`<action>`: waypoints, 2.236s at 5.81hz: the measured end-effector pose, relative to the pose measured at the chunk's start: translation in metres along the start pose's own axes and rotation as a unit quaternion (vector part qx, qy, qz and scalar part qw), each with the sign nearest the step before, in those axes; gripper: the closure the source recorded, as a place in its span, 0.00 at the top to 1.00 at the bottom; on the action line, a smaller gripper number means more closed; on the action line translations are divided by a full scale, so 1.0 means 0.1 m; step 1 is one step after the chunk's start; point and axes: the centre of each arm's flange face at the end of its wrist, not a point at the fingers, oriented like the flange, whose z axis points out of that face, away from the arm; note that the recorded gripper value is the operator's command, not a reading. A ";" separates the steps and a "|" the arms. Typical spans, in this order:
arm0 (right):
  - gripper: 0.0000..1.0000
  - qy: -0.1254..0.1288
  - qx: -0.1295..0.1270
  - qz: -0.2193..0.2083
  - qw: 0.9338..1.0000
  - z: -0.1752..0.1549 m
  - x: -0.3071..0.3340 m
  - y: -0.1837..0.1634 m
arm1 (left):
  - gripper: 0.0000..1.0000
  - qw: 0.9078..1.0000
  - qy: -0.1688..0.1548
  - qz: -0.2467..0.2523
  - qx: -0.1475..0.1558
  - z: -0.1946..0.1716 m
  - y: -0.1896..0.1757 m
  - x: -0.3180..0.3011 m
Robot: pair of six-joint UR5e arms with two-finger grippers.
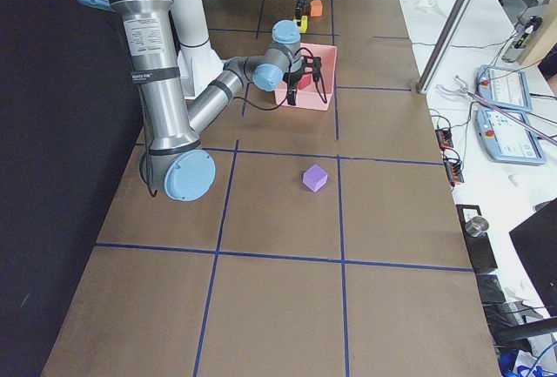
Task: Place blocks into pink bin with both arms
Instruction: 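Grasp the yellow-green cube with left gripper while right gripper reaches toward purple cube, then lower yellow-green cube into bin with left gripper while right gripper grasps purple cube, then release yellow-green cube and withdraw left gripper while right gripper lifts purple cube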
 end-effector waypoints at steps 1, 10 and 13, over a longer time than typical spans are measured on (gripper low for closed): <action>1.00 0.013 -0.003 0.005 1.000 -0.11 0.39 -0.15 | 0.08 0.999 0.034 -0.022 0.016 -0.28 -0.11 0.52; 1.00 0.071 -0.036 -0.166 0.983 0.42 2.16 -1.15 | 1.00 0.995 -0.033 -0.085 0.034 0.79 -0.27 2.12; 1.00 0.062 -0.066 -0.396 0.914 0.68 1.98 -1.09 | 1.00 0.995 -0.023 -0.090 0.047 0.77 -0.26 2.14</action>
